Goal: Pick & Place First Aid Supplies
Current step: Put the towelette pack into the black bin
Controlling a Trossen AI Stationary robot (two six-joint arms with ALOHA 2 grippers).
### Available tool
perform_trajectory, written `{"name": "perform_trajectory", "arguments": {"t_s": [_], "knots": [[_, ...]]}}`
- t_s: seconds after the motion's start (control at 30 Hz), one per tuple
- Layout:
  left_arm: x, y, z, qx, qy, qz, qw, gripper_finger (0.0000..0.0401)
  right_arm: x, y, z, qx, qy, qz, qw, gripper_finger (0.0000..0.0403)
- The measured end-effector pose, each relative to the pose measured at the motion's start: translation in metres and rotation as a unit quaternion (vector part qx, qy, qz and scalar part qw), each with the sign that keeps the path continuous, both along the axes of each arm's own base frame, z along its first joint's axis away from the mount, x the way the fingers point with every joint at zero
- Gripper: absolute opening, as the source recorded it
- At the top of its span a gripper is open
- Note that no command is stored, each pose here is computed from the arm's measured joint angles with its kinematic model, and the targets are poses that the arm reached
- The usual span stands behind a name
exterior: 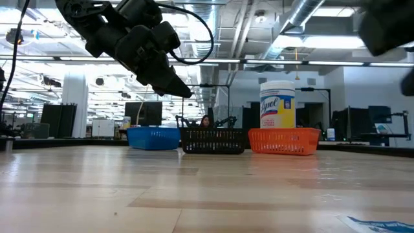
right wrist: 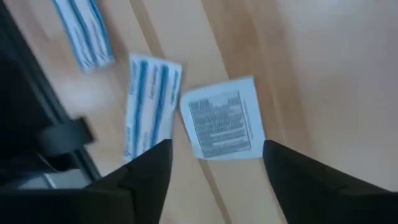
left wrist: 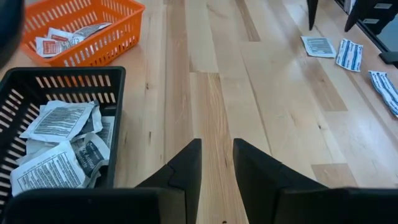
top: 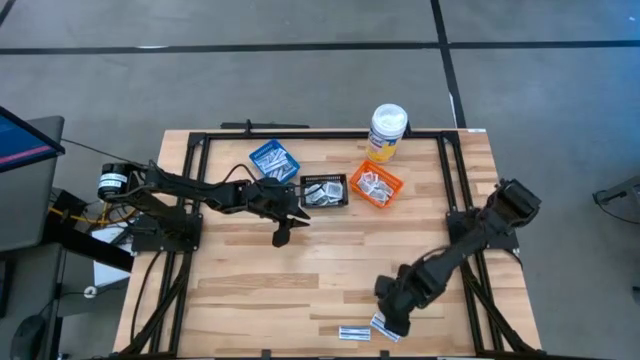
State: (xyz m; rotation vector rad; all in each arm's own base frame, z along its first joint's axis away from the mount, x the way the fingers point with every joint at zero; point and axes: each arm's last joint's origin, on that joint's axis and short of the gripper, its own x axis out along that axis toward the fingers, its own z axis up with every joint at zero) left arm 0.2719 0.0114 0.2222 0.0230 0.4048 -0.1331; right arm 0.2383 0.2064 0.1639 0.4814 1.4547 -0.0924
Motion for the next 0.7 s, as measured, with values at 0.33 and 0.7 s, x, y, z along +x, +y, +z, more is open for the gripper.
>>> {"name": "perform_trajectory", "arguments": {"t_s": [0.33,0.7], "knots": [[0.0,0.0,0.001,0.0,-0.004,0.0,1.0,0.0092,-0.002,0.011,-0.031,-0.05,0.047,0.068,0.995,0.0255],[0.0,0.0,0.001,0.001,-0.005,0.002,1.0,0.0092,0.009,0.006,-0.029,-0.047,0.049,0.065,0.996,0.0225]]}}
